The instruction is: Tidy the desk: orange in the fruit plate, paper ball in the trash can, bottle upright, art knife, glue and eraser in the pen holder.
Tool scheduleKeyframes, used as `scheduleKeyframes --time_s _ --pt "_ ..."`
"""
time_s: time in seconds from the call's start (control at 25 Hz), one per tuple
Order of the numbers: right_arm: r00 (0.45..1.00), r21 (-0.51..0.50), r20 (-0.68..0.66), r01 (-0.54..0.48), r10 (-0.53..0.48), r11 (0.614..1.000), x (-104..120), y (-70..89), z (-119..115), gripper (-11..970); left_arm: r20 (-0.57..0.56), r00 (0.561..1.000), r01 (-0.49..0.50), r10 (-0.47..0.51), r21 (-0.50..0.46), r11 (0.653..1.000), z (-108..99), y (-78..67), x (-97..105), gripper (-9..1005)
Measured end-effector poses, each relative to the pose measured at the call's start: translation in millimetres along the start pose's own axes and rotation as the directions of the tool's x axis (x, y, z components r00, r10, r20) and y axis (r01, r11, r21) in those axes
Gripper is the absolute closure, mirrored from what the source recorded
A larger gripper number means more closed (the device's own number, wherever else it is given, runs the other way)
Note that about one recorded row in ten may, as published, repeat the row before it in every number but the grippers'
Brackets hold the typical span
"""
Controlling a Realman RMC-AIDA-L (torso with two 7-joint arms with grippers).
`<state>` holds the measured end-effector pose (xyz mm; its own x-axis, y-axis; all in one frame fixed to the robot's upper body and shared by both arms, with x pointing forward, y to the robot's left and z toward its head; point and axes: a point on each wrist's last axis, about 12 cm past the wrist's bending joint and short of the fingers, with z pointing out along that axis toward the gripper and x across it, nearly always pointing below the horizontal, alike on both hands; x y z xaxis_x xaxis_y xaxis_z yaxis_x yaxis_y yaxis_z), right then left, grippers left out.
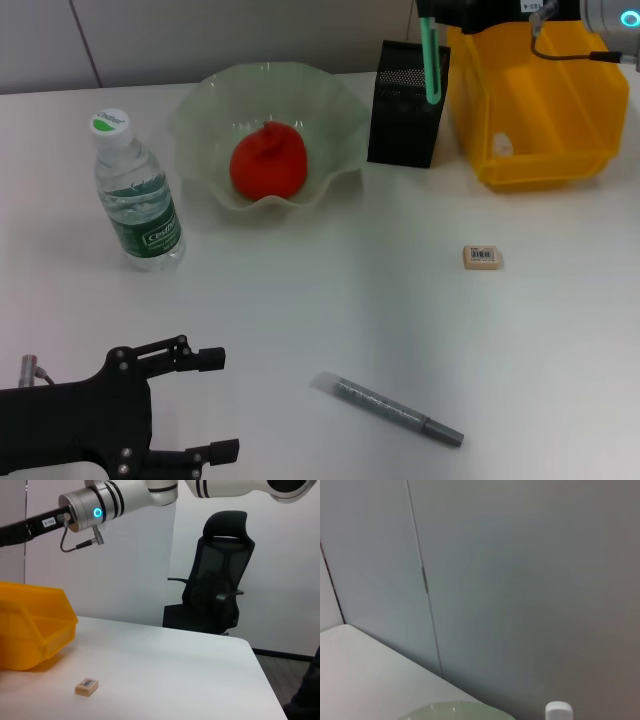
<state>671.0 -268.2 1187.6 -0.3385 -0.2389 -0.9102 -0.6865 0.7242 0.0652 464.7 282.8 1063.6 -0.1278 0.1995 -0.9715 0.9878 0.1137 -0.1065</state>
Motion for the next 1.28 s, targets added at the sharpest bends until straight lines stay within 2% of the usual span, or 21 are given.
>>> scheduleKeyframes --time_s 0.16,0.32,0.56,0.76,0.96,1.28 --pt "1.000 0.009 0.009 -0.004 0.004 1.000 0.1 -1.9 -2.4 792 -0.001 1.000 0.000 0.000 0.000 1.000 0.1 0.1 0.1 135" --pt "0.999 0.007 0.041 0.012 -0.012 1.000 -12.0 -2.5 -8.5 792 -0.007 1.000 0.003 -0.003 -0.004 1.000 1.3 1.5 0.8 135" --pt "0.997 0.004 0.077 0.024 -0.024 1.000 -18.7 -3.3 -8.5 793 -0.006 1.000 0.003 -0.003 0.001 1.000 3.5 2.6 0.2 135" --pt "0.993 -0.006 0.111 0.039 -0.038 0.999 -14.1 -5.1 -4.2 793 -0.003 1.000 0.002 -0.002 -0.001 1.000 3.8 3.0 -0.2 135" --pt "0.996 0.004 0.077 0.049 -0.050 0.999 -2.4 -8.1 7.6 793 0.002 1.000 0.002 -0.002 0.001 1.000 5.0 2.2 0.9 135" --pt "0.993 0.012 0.069 0.093 -0.094 0.996 3.1 -6.9 10.7 793 0.004 1.000 0.004 -0.004 0.002 1.000 6.1 1.6 2.2 136"
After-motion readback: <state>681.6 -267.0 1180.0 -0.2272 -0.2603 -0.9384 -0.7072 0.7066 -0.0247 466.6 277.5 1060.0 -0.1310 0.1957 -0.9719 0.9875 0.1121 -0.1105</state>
